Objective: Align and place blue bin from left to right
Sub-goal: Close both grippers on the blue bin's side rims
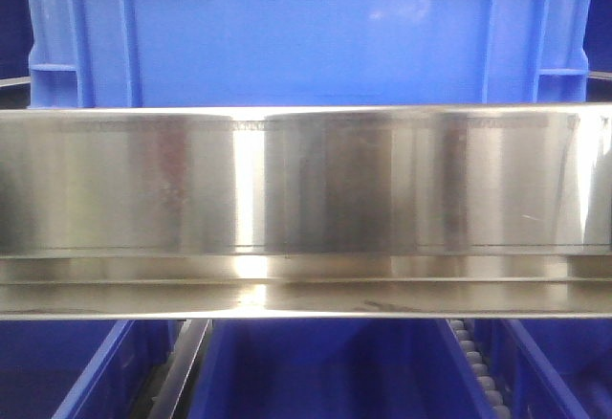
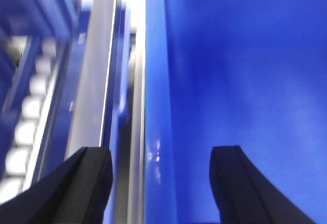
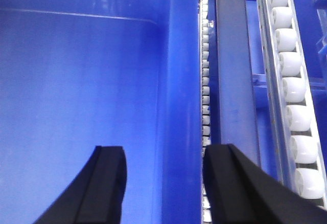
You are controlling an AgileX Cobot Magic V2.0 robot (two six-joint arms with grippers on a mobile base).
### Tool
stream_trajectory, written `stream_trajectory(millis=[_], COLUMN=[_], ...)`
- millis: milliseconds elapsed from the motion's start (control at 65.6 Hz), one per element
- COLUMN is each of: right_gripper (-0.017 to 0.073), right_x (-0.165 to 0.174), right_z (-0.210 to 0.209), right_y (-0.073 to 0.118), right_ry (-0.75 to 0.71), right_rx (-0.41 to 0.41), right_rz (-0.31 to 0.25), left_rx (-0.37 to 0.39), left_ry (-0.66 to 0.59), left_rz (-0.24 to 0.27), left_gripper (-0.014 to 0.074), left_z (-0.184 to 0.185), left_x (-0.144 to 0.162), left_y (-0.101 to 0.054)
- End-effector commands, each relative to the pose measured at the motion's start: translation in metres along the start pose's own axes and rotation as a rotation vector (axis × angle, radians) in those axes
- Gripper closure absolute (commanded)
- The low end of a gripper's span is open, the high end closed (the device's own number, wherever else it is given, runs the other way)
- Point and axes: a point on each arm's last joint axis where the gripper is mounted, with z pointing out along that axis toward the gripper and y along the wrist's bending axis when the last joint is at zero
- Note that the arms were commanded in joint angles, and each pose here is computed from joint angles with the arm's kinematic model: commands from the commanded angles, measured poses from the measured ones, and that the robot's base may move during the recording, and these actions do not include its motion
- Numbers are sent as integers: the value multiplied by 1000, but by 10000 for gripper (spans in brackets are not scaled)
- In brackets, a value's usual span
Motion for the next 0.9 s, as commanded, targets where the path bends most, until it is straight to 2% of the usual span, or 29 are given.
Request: stream_trajectory(millis=[0, 183, 579, 884], right_gripper=[316, 316, 316, 316], right_x=[-1, -1, -1, -1], right_z=[-2, -2, -2, -2], right_y=[0, 0, 0, 0], right_ry=[-13, -13, -13, -13], right_rx=[4, 4, 4, 4], right_rz=[-8, -8, -8, -8], left_rx=[-6, -20, -19, -8], left_ry=[9, 39, 37, 42], left_rz=[-5, -5, -5, -10], left_gripper=[257, 257, 257, 325], left_z=[2, 16, 14, 14], left_x=[1, 3, 3, 4], left_y=[-2, -2, -1, -2])
